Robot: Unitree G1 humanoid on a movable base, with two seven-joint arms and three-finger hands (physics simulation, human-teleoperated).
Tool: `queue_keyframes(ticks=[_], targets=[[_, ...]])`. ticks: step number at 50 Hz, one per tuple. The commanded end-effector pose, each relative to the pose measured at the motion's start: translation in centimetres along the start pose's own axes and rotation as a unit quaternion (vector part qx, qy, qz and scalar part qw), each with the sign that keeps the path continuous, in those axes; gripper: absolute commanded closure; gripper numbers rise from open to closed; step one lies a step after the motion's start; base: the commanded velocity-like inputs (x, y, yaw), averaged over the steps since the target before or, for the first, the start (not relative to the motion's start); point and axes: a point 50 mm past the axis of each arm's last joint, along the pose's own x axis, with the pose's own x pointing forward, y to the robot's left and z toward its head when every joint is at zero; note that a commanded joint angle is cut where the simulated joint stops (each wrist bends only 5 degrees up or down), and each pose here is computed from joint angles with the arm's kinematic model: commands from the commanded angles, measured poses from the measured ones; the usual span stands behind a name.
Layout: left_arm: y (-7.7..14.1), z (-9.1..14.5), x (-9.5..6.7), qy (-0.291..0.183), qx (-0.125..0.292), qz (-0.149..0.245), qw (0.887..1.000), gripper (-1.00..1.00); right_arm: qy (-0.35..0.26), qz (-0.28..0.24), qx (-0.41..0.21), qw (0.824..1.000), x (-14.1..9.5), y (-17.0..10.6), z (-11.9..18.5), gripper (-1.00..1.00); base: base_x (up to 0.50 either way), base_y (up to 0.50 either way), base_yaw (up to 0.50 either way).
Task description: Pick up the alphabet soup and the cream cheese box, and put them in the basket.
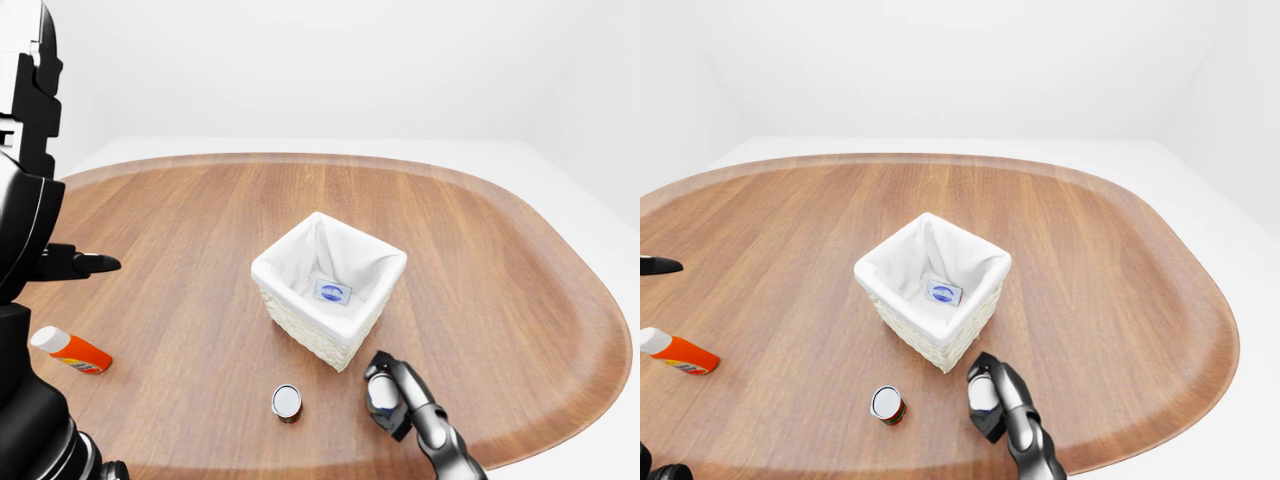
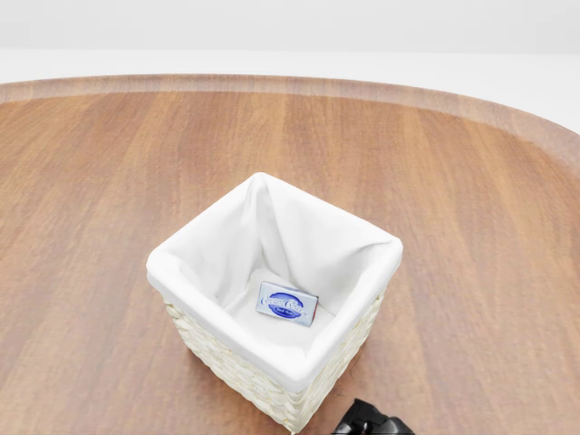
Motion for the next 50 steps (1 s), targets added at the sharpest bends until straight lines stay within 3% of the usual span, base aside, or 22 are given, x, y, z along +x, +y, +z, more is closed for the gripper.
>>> queue_keyframes(ticks=[1, 10, 28, 36, 44, 50], targets=[[0.0, 0.0, 0.0, 0.000, -0.001, 0.000, 1.000, -1.00, -0.008, -0.060, 0.054, 0.997, 0.2, -2.4, 0.3, 1.00, 0.00, 0.00, 0.00], [-0.1, 0.0, 0.0, 0.001, -0.002, -0.001, 1.000, -1.00, -0.054, -0.110, 0.095, 0.988, -1.2, -5.9, 1.4, 1.00, 0.00, 0.00, 0.00], [-0.2, 0.0, 0.0, 0.002, -0.004, -0.001, 1.000, -1.00, -0.006, -0.209, 0.141, 0.968, -0.2, -10.1, -1.1, 1.00, 0.00, 0.00, 0.00], [0.0, 0.0, -0.1, 0.001, -0.001, -0.001, 1.000, -1.00, -0.025, -0.263, 0.151, 0.953, -0.6, -11.9, -0.4, 1.00, 0.00, 0.00, 0.00], [-0.1, 0.0, 0.0, 0.000, -0.001, -0.001, 1.000, -1.00, -0.093, -0.331, 0.169, 0.924, -2.6, -14.5, 2.0, 1.00, 0.00, 0.00, 0.00], [-0.1, 0.0, -0.1, 0.001, -0.002, -0.001, 1.000, -1.00, -0.149, -0.354, 0.167, 0.908, -4.2, -15.7, 4.2, 1.00, 0.00, 0.00, 0.00]])
